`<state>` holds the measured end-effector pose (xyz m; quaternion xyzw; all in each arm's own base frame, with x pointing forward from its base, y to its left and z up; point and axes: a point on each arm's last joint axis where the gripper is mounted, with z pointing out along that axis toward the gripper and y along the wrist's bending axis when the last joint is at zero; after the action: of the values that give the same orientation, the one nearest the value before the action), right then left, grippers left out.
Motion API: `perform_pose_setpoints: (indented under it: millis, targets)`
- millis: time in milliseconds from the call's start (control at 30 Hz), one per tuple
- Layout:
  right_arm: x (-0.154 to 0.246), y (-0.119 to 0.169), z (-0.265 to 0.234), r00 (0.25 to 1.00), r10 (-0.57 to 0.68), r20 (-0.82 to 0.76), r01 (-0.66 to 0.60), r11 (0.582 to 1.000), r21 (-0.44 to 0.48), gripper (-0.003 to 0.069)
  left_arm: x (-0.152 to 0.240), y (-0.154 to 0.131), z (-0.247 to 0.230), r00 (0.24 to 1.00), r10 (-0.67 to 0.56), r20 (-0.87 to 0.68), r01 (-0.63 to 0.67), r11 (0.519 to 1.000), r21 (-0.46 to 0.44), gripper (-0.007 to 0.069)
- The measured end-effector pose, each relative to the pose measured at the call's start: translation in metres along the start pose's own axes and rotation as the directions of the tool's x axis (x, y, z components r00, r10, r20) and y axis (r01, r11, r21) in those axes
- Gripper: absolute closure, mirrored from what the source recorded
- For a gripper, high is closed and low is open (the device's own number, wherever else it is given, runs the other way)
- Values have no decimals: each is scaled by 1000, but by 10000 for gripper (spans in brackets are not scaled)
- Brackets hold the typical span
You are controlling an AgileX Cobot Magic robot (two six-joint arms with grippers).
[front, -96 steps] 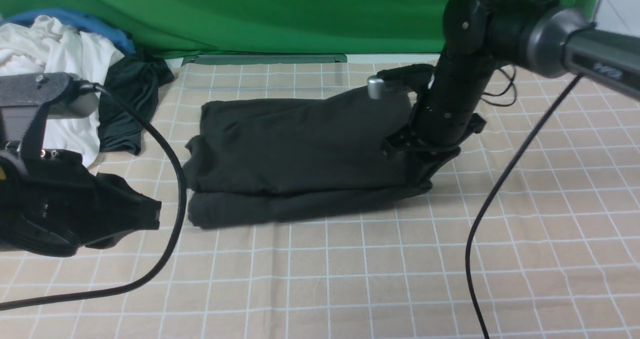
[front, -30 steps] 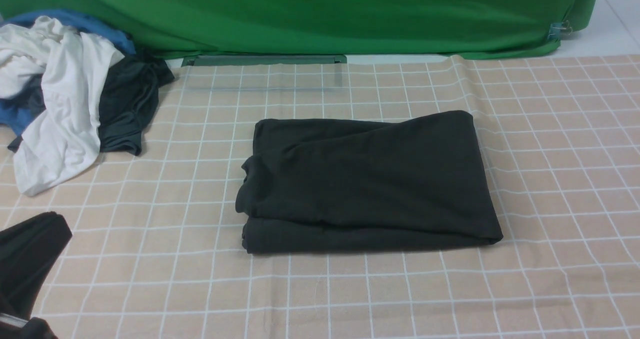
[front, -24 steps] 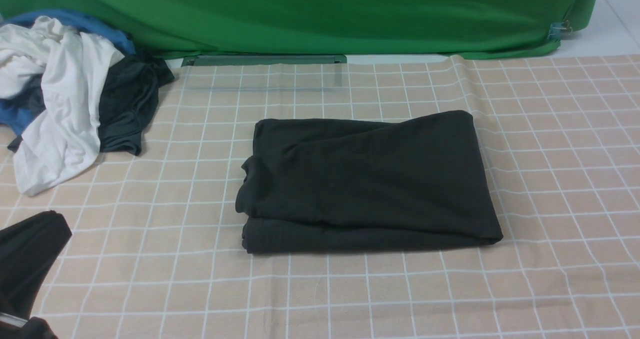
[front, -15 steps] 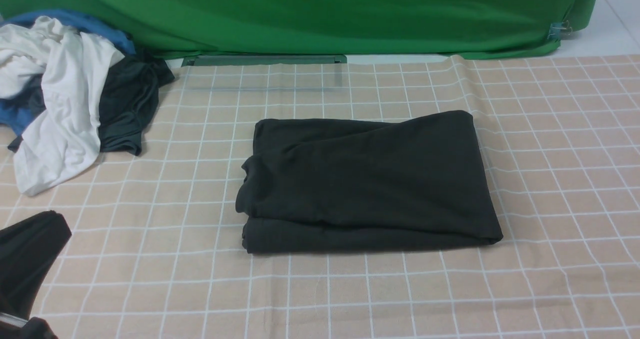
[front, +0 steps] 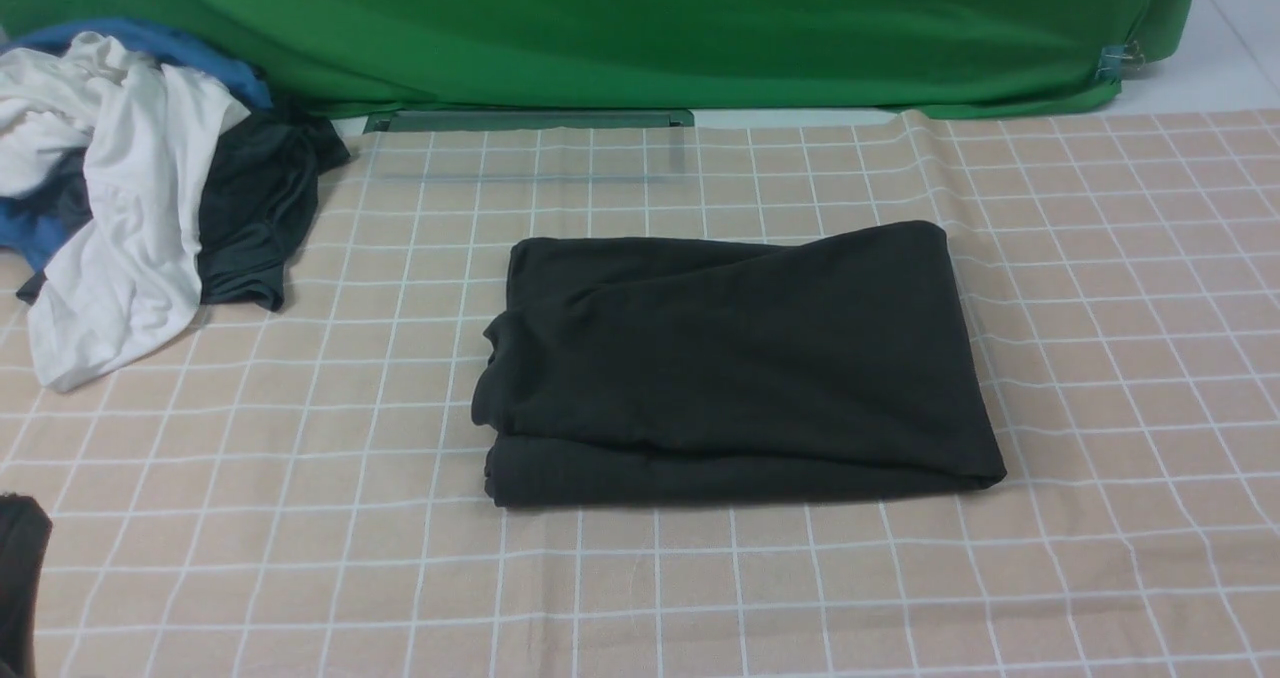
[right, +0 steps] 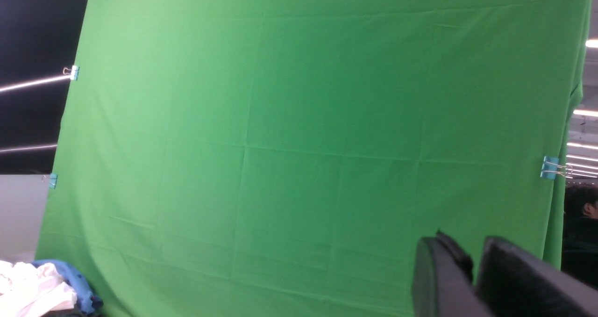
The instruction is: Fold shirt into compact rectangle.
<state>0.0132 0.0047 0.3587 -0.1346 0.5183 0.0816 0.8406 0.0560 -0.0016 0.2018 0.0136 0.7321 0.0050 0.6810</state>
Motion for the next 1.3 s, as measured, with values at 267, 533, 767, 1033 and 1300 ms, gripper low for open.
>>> perform_pose_setpoints:
  millis: [267, 533, 767, 1033, 1300]
  targets:
    - [1, 0, 0, 1000, 0, -3, 0, 1000, 0, 470, 12, 0, 1, 996, 34, -83, -34, 999, 5, 606]
    - [1, 0, 0, 1000, 0, -3, 0, 1000, 0, 456, 12, -1, 1, 996, 40, -84, -40, 999, 8, 605]
    - [1, 0, 0, 1000, -1, -3, 1, 1000, 1, 435, 12, -1, 1, 996, 41, -84, -41, 999, 8, 605]
    - [1, 0, 0, 1000, -1, -4, 1, 1000, 1, 424, 12, -1, 1, 996, 41, -84, -41, 999, 8, 605]
    - [26, 2, -2, 990, -18, -143, 22, 999, 27, 424, 12, -1, 1, 996, 41, -84, -41, 999, 8, 605]
